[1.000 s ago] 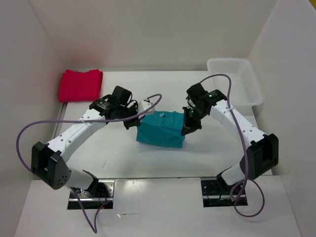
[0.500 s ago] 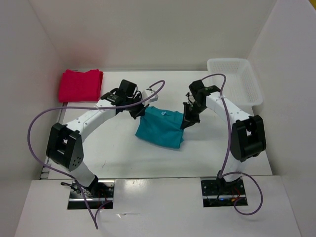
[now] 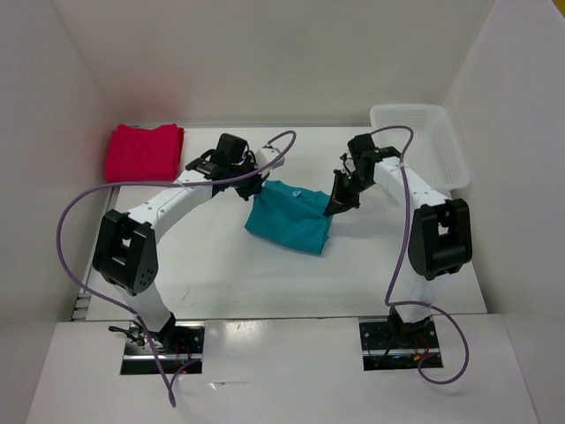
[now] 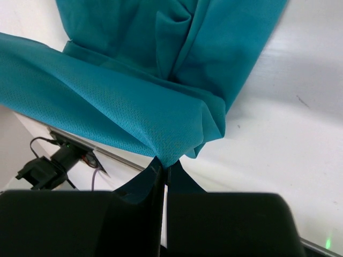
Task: Fold and stack the t-shirts
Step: Fold the long partially folded tshirt into a neat square, then smooth out wrinkles on the folded tshirt, then put the neatly folded tshirt into the corner of the board with the left arm
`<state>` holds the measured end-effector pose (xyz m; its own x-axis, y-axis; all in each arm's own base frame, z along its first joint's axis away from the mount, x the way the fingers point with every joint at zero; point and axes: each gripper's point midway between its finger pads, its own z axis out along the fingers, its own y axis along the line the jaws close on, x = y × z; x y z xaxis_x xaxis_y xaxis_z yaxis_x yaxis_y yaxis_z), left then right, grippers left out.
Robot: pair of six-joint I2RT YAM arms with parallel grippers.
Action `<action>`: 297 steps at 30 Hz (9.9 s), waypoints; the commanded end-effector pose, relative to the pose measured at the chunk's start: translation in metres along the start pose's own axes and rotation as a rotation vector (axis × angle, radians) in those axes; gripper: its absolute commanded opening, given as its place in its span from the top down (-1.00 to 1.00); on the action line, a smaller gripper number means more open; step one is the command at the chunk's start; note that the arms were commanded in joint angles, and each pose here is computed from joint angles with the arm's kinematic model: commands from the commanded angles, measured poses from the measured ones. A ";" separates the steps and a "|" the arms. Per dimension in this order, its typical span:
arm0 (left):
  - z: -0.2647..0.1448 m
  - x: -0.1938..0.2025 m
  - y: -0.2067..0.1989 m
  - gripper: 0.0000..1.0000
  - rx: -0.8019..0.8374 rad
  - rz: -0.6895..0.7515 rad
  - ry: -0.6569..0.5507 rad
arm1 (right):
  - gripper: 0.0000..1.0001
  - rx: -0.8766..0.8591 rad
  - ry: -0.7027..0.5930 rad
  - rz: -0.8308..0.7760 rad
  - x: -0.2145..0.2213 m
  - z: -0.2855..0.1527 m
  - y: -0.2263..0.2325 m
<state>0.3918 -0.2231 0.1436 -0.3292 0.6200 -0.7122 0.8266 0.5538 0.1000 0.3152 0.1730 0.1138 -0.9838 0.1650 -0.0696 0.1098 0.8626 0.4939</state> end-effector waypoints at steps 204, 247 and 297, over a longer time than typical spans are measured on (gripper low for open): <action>0.058 0.020 0.008 -1.00 0.138 -0.489 0.074 | -0.76 0.216 -0.551 -0.023 -0.104 -0.035 -0.036; 0.039 0.010 0.081 1.00 -0.095 -0.326 0.112 | -0.72 0.249 -0.783 -0.060 -0.093 -0.139 -0.019; -0.196 0.201 0.401 -0.55 -0.906 -0.392 0.402 | -0.72 0.260 -0.762 -0.083 -0.104 -0.139 -0.021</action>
<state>0.5561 0.2289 0.1432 -0.7993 0.3684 -0.4747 0.1179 0.8708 0.4773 0.3885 0.0714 0.2135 -0.6525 0.3006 -0.6956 0.1819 0.9532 0.2413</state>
